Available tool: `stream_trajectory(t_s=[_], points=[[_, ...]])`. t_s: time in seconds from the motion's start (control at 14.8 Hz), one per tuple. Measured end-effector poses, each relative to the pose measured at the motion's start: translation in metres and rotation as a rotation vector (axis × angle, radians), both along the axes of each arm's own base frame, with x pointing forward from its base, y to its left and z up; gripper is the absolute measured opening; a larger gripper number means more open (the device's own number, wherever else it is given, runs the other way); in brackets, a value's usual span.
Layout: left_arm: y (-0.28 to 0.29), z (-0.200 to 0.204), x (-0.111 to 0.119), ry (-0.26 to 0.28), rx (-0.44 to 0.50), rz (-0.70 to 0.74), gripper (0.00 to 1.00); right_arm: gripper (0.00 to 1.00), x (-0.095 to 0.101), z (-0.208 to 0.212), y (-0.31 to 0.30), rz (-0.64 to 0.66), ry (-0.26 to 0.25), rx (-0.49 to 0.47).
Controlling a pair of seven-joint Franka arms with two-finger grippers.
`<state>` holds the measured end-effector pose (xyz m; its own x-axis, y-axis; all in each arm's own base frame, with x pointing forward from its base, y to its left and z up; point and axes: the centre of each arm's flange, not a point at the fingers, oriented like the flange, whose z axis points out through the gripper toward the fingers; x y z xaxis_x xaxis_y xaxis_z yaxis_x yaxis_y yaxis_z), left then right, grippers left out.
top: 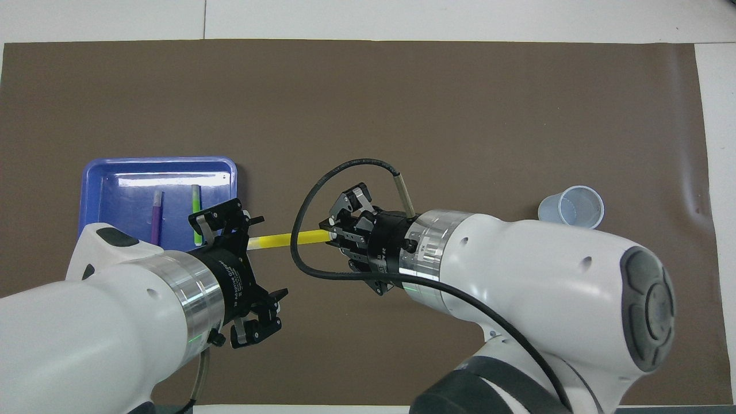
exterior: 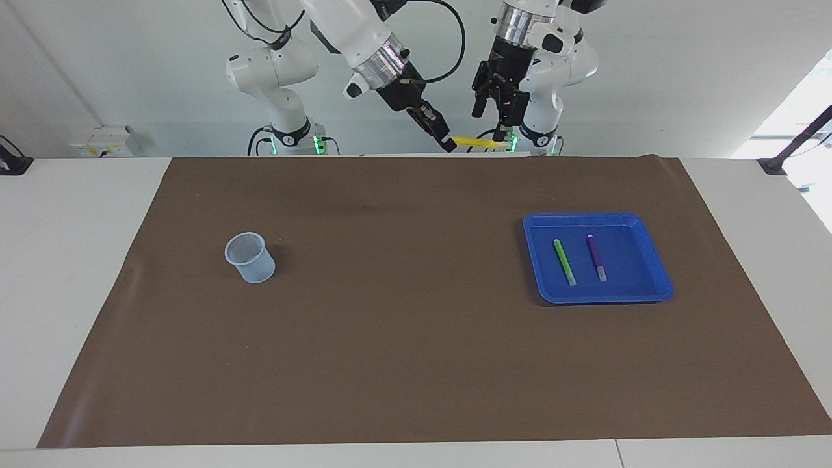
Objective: Right arm passes pens to left for tray arrangement
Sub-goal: 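Close the left gripper on the yellow pen held by the right gripper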
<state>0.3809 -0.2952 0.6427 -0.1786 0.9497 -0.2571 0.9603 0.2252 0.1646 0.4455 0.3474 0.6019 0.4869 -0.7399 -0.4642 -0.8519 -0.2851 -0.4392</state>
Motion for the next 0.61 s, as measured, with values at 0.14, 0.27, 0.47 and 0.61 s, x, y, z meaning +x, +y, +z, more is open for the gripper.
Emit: stream_trajectory(t_s=[0.14, 0.27, 0.47, 0.61], points=[[-0.002, -0.007, -0.001, 0.001, 0.0, -0.002, 1.0, 0.18, -0.007, 0.0, 0.009, 0.011, 0.004, 0.001], [-0.003, -0.013, -0.001, -0.001, -0.001, -0.003, 1.0, 0.18, -0.01, 0.0, 0.013, 0.018, 0.005, 0.0], [-0.003, -0.017, -0.001, 0.003, 0.001, -0.002, 0.99, 0.18, -0.01, 0.0, 0.014, 0.019, 0.005, 0.0], [-0.003, -0.017, -0.001, 0.002, 0.001, -0.004, 0.94, 0.18, -0.01, 0.0, 0.014, 0.02, 0.005, 0.0]])
